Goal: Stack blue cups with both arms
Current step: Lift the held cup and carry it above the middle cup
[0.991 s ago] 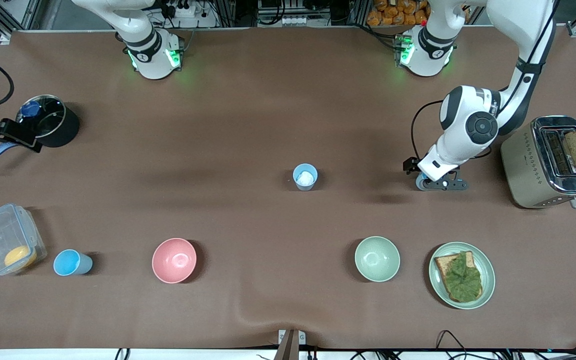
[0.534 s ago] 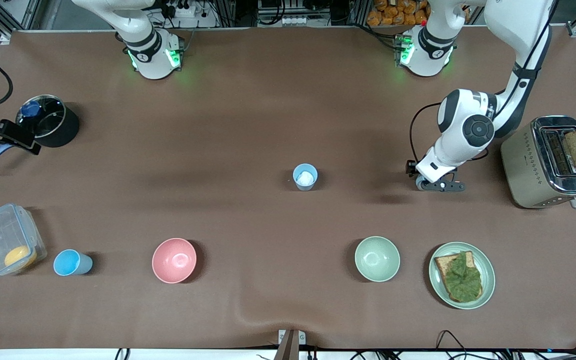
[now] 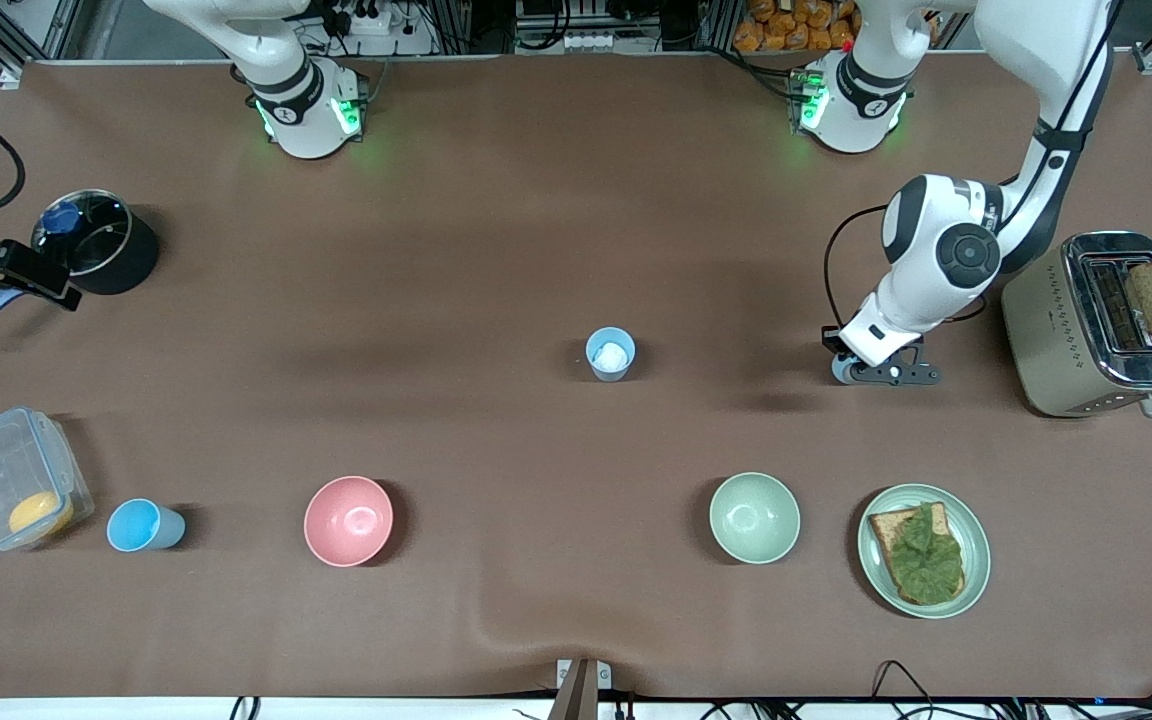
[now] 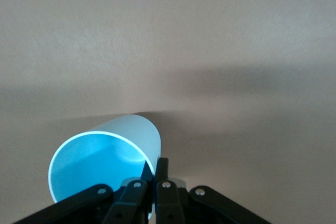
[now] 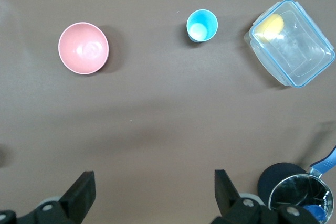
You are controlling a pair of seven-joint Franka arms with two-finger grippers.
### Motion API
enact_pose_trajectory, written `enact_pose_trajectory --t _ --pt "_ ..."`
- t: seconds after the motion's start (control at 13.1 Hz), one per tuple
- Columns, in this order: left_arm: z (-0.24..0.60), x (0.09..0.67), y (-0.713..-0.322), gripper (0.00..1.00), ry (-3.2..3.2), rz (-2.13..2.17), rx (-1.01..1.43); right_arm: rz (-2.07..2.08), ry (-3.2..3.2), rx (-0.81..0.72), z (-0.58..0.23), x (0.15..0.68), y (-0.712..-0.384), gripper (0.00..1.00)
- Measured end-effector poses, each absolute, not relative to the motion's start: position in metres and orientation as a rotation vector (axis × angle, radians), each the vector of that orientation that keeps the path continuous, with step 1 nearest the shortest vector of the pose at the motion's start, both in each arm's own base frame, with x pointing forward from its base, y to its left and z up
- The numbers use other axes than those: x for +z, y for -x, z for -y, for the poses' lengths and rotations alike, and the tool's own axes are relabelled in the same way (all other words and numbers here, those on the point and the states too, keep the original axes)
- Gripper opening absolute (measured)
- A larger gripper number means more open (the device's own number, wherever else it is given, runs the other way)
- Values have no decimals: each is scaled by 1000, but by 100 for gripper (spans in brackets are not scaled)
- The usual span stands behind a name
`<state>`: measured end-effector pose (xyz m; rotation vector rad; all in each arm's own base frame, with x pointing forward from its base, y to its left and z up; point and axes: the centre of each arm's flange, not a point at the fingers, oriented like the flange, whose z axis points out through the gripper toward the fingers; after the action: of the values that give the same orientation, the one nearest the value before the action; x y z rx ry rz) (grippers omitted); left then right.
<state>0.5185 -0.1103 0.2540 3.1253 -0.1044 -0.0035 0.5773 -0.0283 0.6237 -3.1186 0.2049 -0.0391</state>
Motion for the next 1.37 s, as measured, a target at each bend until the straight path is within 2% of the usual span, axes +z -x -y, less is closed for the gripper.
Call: enact_pose_trajectory --t 0.23,0.46,0.61,1.07,1.37 --pt "135 304 -534 3 -3107 168 103 -209 3118 -71 29 626 -579 100" --pt "234 379 -536 3 -3051 341 211 -208 3119 -75 28 626 -580 100" --pt "293 405 -522 3 -3012 391 258 -209 3119 -75 29 626 -580 100" --pt "415 389 -487 3 -2961 348 208 -218 3119 -75 31 626 -580 100" --pt "442 369 -477 3 -2959 369 159 -220 3119 -75 31 626 -580 100"
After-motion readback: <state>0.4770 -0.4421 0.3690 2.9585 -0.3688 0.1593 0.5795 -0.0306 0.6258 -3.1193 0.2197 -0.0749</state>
